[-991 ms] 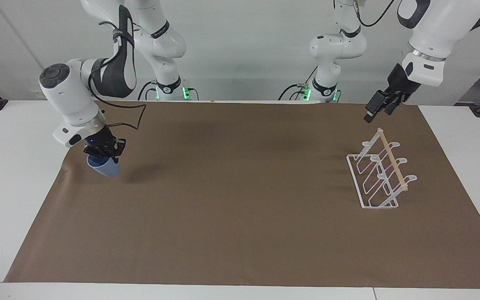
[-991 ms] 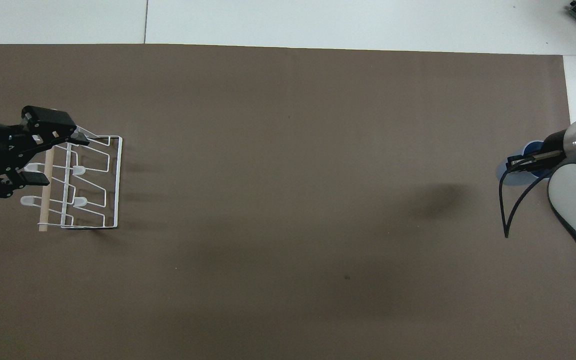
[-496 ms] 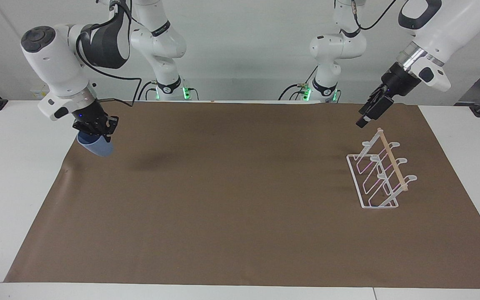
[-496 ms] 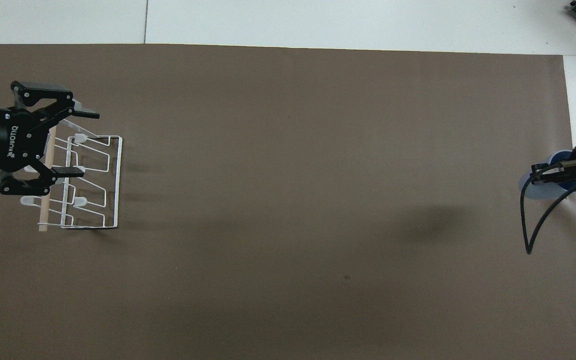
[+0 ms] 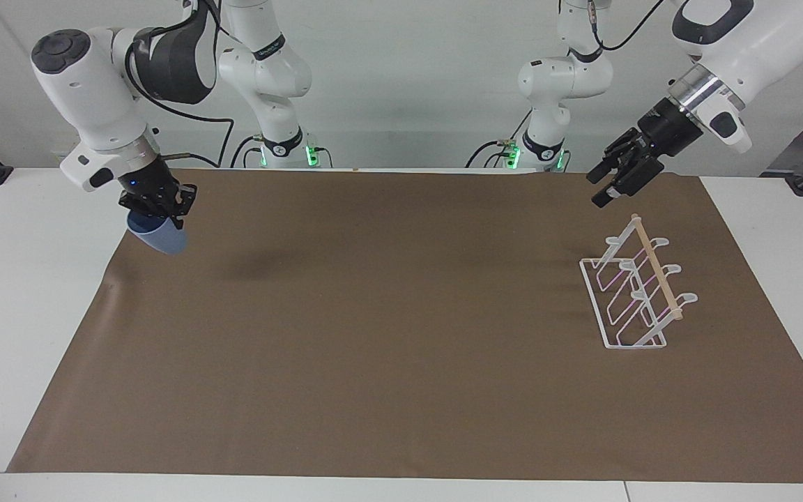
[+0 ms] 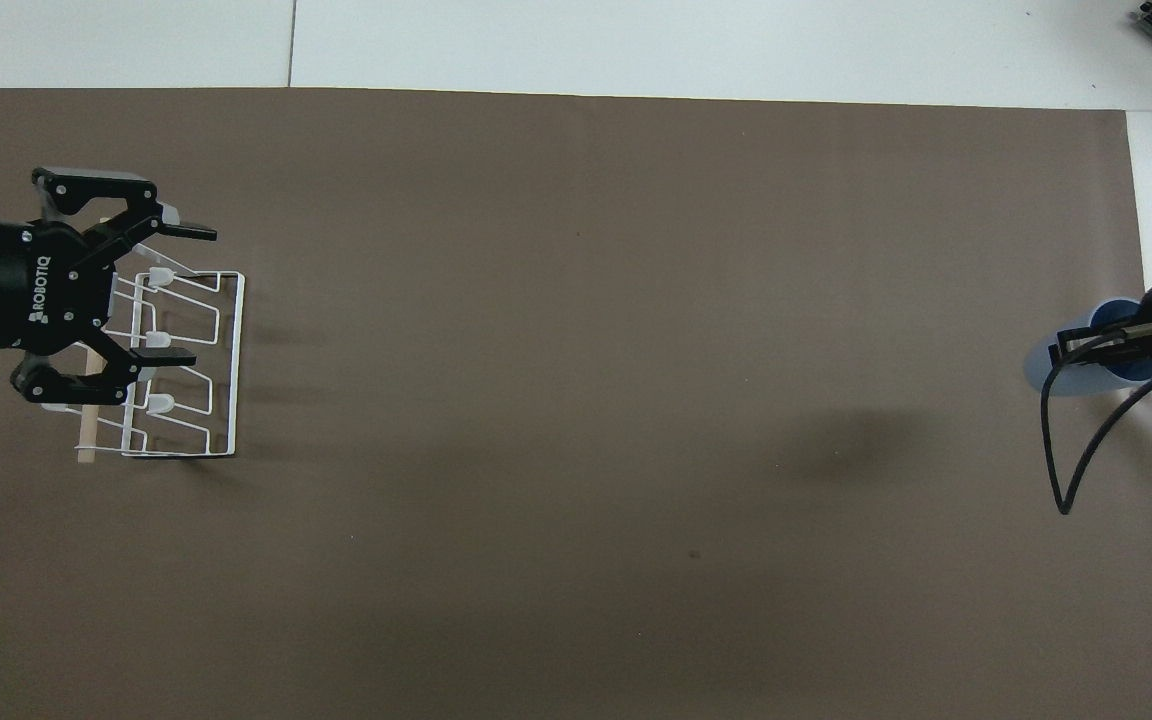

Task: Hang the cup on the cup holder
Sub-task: 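Carry the cup toward the left gripper while the left gripper approaches, then grasp the cup with the left gripper and open the right gripper, then move the cup over the rack while the right gripper withdraws, then lower the cup onto the rack hook with the left gripper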

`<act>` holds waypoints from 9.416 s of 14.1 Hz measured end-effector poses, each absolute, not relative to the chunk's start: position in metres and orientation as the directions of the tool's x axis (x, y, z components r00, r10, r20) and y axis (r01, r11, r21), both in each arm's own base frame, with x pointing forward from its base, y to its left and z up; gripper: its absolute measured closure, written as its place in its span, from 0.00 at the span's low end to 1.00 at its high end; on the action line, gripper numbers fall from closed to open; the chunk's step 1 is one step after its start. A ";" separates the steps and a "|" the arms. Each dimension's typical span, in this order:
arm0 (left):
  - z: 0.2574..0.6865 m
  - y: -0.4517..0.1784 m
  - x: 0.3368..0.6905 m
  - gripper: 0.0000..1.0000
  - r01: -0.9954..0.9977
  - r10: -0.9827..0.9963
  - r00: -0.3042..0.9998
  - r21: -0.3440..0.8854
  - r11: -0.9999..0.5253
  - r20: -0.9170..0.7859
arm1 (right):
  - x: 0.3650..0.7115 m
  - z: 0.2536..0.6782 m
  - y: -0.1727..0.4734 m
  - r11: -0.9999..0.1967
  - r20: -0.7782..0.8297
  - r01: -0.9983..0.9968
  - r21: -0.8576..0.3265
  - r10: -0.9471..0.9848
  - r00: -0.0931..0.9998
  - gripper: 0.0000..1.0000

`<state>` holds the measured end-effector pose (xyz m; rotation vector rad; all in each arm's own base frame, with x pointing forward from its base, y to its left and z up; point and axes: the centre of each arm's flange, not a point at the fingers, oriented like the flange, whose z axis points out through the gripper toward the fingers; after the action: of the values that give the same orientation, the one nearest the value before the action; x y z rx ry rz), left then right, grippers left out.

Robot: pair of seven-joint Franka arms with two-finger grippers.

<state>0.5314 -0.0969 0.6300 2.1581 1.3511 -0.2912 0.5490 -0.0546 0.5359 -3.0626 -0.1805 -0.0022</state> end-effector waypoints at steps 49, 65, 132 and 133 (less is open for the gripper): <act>0.564 -0.265 0.497 0.00 0.958 0.738 0.260 0.262 -0.116 -0.623 | 0.495 0.599 0.335 -0.613 0.089 -0.138 -0.778 -0.324 0.942 0.95; 0.561 -0.266 0.497 0.28 0.956 0.741 0.261 0.274 -0.108 -0.618 | 0.496 0.597 0.332 -0.613 0.086 -0.144 -0.777 -0.330 0.940 0.38; 0.457 -0.096 0.577 0.28 0.599 0.245 0.500 -0.127 -0.791 0.830 | 0.495 0.639 -0.012 -0.995 0.099 -0.094 -0.017 -0.095 0.991 0.00; 0.455 -0.095 0.577 0.28 0.599 0.246 0.503 -0.129 -0.790 0.829 | 0.494 0.641 -0.012 -0.995 0.102 -0.095 -0.017 -0.097 0.990 0.00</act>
<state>0.5768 -0.0951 0.4547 3.0589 0.9100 1.5648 0.4941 -0.0123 0.6405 -3.1212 0.1505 -0.1614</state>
